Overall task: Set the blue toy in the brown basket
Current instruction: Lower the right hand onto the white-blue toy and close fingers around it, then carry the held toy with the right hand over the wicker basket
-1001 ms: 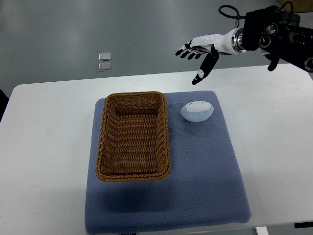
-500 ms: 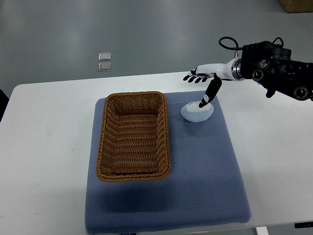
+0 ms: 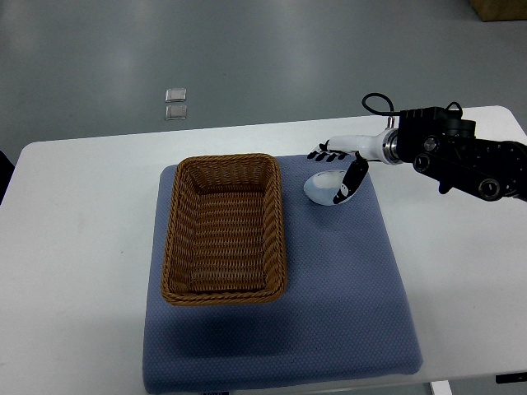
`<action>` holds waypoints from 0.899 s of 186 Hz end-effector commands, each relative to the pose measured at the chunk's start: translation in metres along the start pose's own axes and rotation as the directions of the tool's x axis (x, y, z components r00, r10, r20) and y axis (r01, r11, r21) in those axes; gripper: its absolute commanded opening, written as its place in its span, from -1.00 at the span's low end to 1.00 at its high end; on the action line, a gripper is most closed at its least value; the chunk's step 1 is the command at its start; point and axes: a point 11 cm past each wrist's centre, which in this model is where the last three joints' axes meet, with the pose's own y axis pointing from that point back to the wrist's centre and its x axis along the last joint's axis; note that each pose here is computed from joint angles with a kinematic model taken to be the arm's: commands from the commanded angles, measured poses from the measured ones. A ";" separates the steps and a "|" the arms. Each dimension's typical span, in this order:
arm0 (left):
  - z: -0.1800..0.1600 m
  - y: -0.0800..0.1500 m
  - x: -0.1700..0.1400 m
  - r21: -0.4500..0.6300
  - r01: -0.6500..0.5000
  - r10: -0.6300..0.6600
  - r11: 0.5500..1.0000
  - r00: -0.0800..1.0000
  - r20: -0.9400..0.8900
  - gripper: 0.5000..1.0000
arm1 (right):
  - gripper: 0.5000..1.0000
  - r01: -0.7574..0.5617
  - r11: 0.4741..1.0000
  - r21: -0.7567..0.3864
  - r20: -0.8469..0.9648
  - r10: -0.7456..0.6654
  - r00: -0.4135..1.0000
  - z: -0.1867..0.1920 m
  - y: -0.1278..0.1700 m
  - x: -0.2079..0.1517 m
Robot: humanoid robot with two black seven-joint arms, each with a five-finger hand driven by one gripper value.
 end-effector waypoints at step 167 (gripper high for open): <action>-0.008 0.001 0.001 0.013 -0.005 0.005 1.000 1.000 -0.003 1.00 | -1.00 -0.056 0.998 0.002 -0.093 0.056 0.994 -0.001 0.005 0.020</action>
